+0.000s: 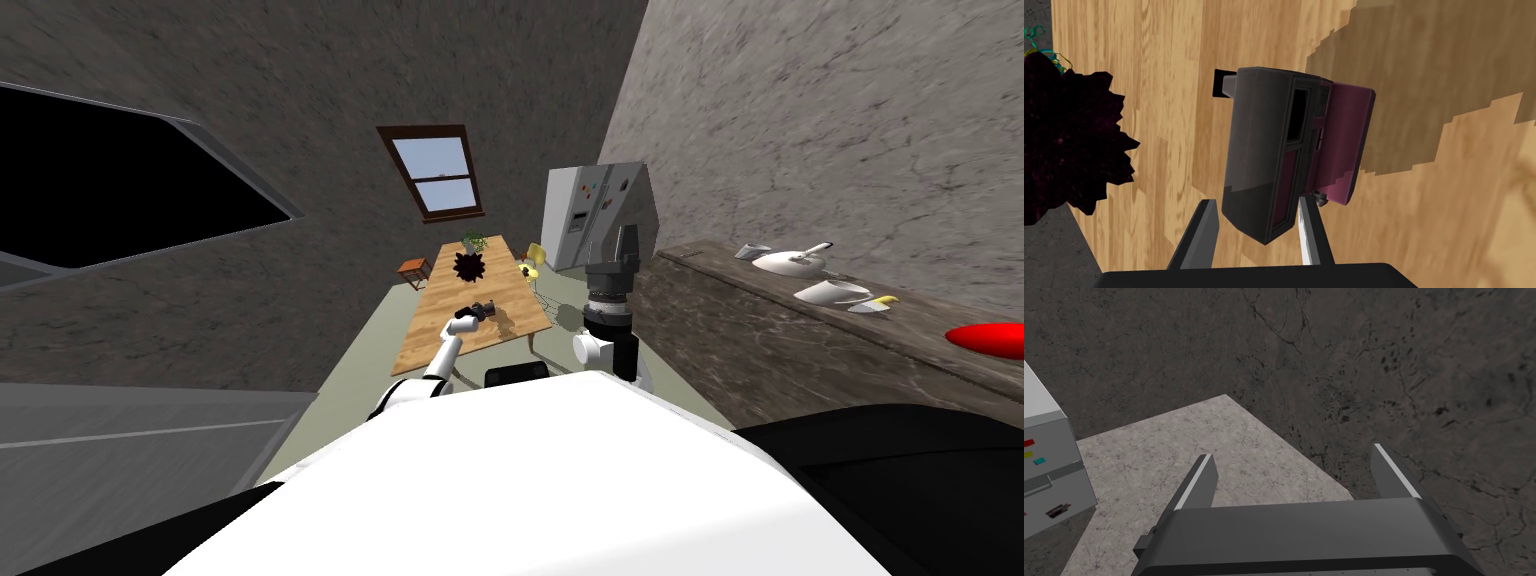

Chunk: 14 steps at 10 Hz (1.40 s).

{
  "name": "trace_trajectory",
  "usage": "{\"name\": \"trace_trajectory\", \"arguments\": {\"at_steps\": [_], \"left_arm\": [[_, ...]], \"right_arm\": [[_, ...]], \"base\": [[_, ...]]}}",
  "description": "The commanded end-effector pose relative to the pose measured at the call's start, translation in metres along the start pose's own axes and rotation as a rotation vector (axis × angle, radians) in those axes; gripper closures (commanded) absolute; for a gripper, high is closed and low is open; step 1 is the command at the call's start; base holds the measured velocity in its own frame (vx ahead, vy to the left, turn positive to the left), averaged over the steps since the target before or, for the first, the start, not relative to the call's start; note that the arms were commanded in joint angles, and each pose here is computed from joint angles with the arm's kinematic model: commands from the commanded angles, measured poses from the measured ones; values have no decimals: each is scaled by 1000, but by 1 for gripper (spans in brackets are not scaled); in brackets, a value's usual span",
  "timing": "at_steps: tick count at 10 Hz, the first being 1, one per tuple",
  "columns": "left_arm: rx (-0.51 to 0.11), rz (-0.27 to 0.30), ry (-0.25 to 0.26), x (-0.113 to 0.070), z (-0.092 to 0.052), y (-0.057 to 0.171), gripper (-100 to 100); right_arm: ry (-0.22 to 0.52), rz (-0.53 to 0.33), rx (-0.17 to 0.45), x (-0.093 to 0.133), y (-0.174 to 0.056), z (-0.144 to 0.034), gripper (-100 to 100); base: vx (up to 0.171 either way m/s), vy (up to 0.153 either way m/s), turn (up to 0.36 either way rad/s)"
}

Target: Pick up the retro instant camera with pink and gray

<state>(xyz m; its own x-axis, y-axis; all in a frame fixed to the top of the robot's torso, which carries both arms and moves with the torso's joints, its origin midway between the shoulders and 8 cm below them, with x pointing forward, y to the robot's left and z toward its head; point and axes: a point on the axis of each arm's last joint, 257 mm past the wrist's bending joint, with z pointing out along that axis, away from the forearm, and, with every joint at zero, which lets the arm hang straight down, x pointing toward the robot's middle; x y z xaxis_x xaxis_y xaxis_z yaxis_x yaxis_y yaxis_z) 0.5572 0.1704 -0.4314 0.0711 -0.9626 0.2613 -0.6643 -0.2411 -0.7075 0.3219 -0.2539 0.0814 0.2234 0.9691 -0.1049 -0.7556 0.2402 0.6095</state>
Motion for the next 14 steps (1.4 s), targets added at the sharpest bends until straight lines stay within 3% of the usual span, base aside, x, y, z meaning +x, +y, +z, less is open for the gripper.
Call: {"name": "trace_trajectory", "arguments": {"at_steps": [1,2,3,5,6,8,9,12,13,14], "left_arm": [[3,-3,-3,0,5,-7,100],[-14,-5,-11,-4,6,1,100],[18,-15,-6,0,9,-22,100],[-11,-15,-18,-5,13,-9,100],[19,-26,-13,-1,15,-31,100],[-9,-26,-24,-5,18,-19,100],[28,-39,-16,-1,19,-42,100],[-6,-37,-29,-4,23,-30,100],[34,-50,-18,3,23,-55,100],[23,-47,-21,4,24,-54,100]], "right_arm": [[0,0,0,0,0,0,0],[0,0,0,0,0,0,0],[0,0,0,0,0,0,0],[0,0,0,0,0,0,0],[0,0,0,0,0,0,0],[0,0,0,0,0,0,0],[0,0,0,0,0,0,0],[0,0,0,0,0,0,0],[0,0,0,0,0,0,0],[0,0,0,0,0,0,0]], "base": [[-65,9,-53],[-36,6,-10],[-62,-1,-67],[-55,17,-30],[-71,13,-67],[-48,9,-25],[-66,11,-65],[-34,7,-18],[-57,8,-80],[-65,12,-47]]}}
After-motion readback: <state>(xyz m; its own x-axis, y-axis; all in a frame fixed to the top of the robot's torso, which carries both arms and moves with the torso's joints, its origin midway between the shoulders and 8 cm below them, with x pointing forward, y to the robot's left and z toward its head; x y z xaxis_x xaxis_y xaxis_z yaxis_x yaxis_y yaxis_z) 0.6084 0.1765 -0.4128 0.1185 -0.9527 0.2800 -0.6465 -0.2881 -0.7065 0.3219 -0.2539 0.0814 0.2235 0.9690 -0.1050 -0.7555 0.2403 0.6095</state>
